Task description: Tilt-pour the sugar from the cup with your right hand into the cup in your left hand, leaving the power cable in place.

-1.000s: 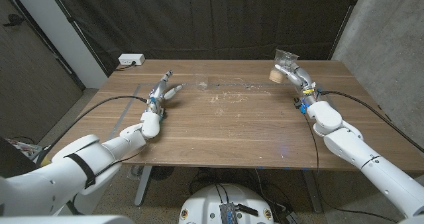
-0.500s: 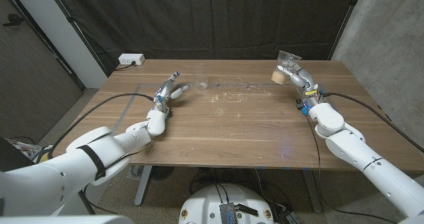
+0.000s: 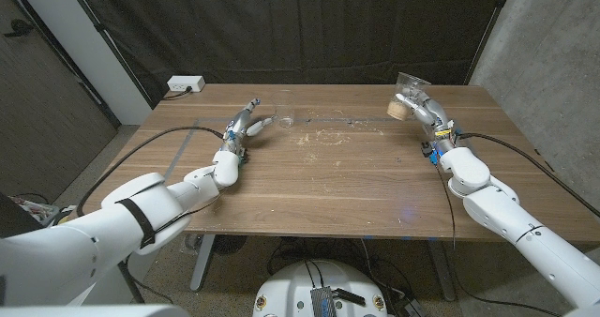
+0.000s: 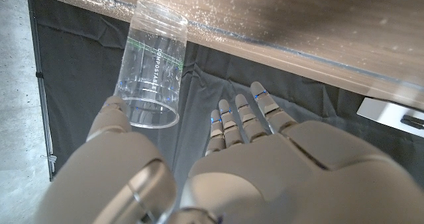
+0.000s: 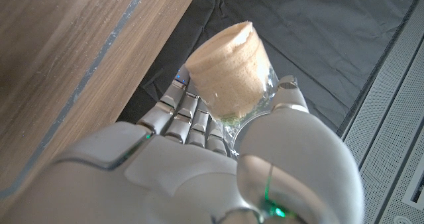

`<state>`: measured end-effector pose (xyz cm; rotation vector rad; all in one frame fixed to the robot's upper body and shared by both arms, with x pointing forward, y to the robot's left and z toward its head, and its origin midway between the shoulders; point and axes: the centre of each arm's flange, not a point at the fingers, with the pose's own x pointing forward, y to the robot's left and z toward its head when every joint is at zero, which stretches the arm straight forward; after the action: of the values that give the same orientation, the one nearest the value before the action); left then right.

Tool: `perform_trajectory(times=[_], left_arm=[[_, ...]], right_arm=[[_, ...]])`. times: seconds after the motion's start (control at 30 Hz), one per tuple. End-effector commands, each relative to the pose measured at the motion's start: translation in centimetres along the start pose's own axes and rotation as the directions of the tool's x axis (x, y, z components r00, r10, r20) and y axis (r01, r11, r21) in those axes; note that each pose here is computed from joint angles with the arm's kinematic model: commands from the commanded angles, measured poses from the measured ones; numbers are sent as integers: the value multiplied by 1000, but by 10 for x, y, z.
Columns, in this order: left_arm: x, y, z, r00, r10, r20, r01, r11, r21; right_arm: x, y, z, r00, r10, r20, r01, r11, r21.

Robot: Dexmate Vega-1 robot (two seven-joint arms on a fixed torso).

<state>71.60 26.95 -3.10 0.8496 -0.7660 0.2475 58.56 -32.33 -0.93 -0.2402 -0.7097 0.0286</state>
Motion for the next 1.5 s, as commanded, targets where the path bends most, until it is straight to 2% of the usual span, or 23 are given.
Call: perform_trajectory(times=[0.03,0.8,1.0,1.37,1.5], left_arm=[[16,-7,10,999,-44,-27,44,999,2],[35,-24,33,992,-126,-31,126,992,1],[41,-28,36,987,-152,-56,152,988,-6],[52,-39,39,965,-226,-133,223,974,-32],[52,-40,44,968,-226,-111,224,974,-34]], right_arm=[[-2,-6,-2,1000,-4,-1,4,1000,5],[-7,-13,0,1000,-6,10,6,1000,-1],[-10,-14,0,1000,-12,11,12,1000,3],[-13,-15,1,1000,-18,12,18,1000,1],[-13,-15,1,1000,-19,11,19,1000,1]])
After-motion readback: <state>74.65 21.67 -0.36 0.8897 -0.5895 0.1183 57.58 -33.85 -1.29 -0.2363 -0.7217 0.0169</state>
